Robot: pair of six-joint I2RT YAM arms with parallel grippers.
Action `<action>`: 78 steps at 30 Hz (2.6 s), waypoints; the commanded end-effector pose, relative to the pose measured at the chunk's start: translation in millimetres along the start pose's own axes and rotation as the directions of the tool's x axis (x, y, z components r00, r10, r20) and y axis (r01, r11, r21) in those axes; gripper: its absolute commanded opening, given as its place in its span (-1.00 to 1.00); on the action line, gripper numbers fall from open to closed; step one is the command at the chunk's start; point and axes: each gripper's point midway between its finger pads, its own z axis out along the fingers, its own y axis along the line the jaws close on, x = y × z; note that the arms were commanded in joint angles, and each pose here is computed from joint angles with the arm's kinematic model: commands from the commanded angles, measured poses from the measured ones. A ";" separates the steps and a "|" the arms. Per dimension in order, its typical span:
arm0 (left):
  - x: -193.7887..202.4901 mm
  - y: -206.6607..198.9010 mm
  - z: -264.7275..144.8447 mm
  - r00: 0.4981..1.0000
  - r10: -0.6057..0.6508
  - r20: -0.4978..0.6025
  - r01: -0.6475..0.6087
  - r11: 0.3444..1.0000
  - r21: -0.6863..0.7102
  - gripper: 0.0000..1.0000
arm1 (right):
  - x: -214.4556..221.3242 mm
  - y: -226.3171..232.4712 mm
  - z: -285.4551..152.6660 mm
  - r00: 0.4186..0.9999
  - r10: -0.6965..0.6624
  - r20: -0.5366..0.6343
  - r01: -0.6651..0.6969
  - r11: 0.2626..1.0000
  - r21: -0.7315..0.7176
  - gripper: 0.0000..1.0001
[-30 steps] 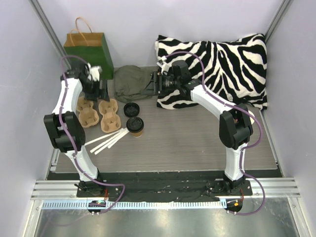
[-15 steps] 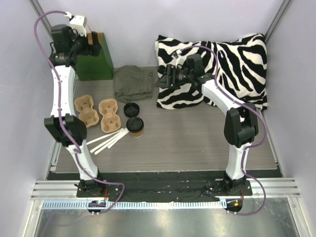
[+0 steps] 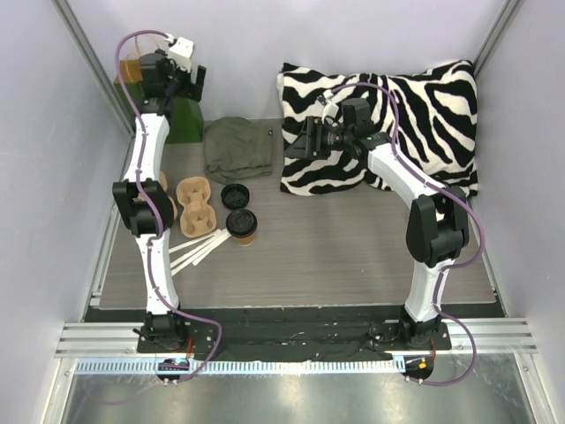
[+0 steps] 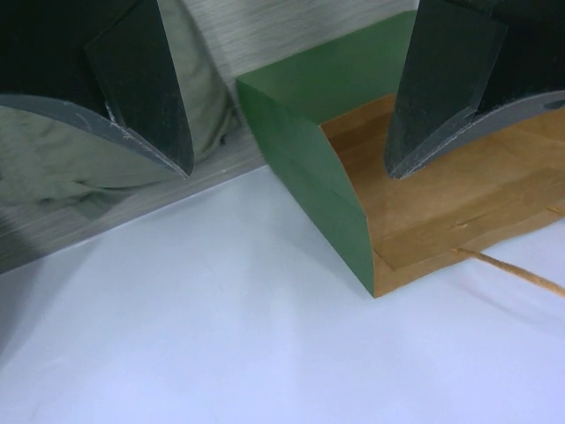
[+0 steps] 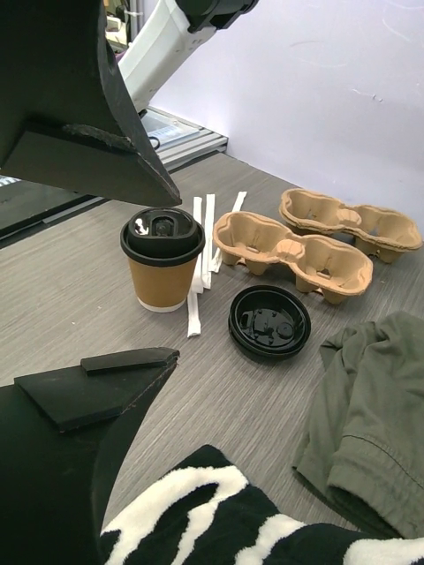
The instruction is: Pack the takeout coffee
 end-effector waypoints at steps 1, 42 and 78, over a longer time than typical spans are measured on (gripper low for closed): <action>-32.2 37.0 -4.2 0.986 0.158 0.051 -0.147 0.974 -0.174 0.84 | -19.4 18.1 -16.9 0.996 -0.067 0.060 0.068 0.998 -0.010 0.46; -139.0 6.9 -98.0 0.976 0.092 0.197 -0.088 0.996 -0.032 -1.00 | -90.2 -0.5 -160.1 0.950 -0.107 0.295 0.082 0.992 0.097 0.45; -166.4 -258.7 -227.6 0.993 -0.098 0.071 0.040 0.817 0.575 0.13 | -82.7 -18.5 -242.1 0.921 -0.040 0.388 -0.037 0.981 0.189 0.58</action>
